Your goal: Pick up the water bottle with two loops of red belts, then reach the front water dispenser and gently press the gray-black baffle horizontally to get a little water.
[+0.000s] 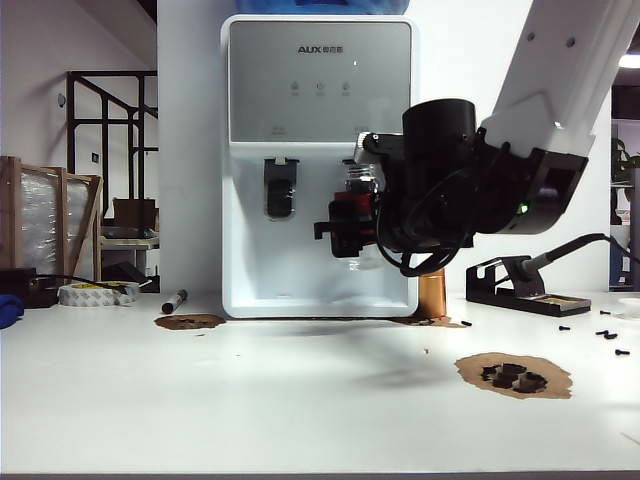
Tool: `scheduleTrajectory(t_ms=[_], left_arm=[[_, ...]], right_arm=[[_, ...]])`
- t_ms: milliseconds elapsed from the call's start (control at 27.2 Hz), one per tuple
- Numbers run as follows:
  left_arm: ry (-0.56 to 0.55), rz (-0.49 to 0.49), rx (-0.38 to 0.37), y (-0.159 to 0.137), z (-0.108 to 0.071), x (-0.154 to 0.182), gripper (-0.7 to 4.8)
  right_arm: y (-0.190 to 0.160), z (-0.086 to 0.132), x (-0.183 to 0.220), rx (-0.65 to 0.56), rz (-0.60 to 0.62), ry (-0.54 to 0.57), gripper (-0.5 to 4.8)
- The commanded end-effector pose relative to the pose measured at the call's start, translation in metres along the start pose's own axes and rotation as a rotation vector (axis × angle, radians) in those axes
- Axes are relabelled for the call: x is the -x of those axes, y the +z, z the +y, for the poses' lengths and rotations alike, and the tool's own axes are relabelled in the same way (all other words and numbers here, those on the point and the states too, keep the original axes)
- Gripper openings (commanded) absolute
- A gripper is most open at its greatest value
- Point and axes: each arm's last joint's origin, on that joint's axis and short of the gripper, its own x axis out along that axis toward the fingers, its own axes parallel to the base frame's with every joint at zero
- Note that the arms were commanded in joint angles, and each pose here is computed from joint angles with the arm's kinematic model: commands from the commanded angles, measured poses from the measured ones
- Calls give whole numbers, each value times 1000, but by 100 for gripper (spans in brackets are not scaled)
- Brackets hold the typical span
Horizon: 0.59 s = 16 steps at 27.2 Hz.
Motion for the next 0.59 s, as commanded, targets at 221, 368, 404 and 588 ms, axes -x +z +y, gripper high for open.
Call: scheduleTrajectory(t_ms=[221,368,404,588], left_arm=[[-9,-9,0,2,0,1,-1],[-10,-9,0,2,0,1,-1],[-10,-9,0,2,0,1,-1],[-9,-10,-1,2,0,1,-1]], right_arm=[[2,-11,-4,-20,-19,-60,-2],[2,-10,-4,-20,-20,-17,-2],[2,-9,-4,-20,-20,-2,-2],[3,-8,-4,-21,-26,24,-2]])
